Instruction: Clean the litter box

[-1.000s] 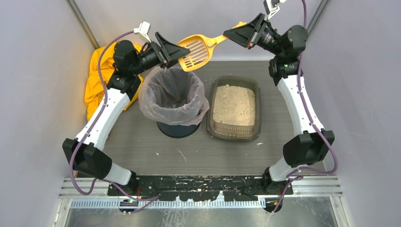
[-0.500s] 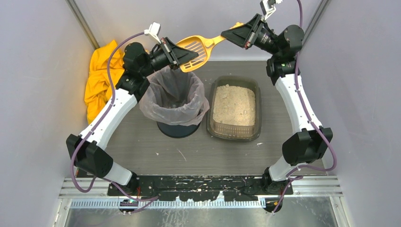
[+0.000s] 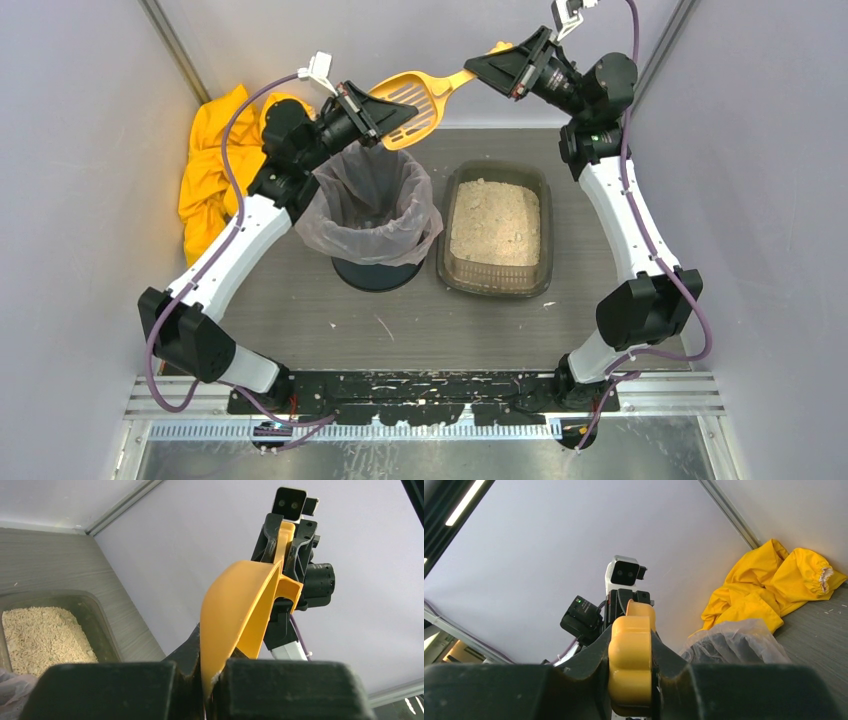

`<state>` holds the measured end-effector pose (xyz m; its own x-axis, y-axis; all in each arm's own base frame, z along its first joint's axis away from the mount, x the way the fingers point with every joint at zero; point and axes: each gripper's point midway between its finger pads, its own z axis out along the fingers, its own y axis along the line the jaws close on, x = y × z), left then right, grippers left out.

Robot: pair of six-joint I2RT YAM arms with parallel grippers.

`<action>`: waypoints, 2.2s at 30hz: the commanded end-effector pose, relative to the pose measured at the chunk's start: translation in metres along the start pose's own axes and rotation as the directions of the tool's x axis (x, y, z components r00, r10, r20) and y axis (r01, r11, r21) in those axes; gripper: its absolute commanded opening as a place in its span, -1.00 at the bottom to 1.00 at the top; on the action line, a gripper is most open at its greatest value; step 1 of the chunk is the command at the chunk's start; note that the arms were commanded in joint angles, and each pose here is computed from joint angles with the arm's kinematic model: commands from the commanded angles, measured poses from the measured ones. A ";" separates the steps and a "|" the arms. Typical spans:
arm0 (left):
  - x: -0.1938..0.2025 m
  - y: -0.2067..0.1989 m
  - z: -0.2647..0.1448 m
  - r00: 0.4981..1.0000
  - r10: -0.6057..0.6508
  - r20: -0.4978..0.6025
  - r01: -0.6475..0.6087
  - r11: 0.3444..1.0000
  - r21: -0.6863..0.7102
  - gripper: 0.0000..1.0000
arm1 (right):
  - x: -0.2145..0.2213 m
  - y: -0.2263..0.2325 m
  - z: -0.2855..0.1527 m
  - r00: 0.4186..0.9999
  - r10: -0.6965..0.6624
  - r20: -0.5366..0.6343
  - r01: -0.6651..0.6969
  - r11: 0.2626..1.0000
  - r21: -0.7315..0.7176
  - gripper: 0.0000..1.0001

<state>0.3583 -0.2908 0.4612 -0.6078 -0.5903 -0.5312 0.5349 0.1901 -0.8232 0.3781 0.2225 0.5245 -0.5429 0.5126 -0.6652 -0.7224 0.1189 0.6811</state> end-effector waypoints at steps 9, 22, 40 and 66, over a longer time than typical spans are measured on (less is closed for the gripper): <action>0.006 -0.030 0.020 0.996 0.058 0.062 -0.063 0.994 0.091 -1.00 | -0.017 0.022 0.004 0.992 -0.100 0.078 0.104 0.993 -0.053 -0.97; 0.000 -0.023 0.007 0.988 0.149 0.042 -0.150 0.988 0.030 0.98 | -0.037 -0.008 -0.006 0.984 -0.144 0.101 0.135 0.987 0.091 -0.99; -0.078 0.024 -0.057 0.923 0.374 0.086 -0.337 0.897 -0.286 0.97 | -0.045 -0.191 -0.182 0.964 -0.262 -0.051 0.186 0.522 0.832 -0.99; -0.067 0.077 -0.062 0.935 0.354 0.027 -0.312 0.854 -0.416 0.93 | 0.053 -0.297 -0.172 0.932 -0.295 -0.211 0.323 0.406 0.855 -0.99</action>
<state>0.4181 -0.1959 0.3936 -0.4406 -0.4976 -0.7472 0.3569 0.6666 -0.6544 0.4656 0.0753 0.2183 -0.5160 0.2976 -0.8033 -0.0967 0.9115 0.3998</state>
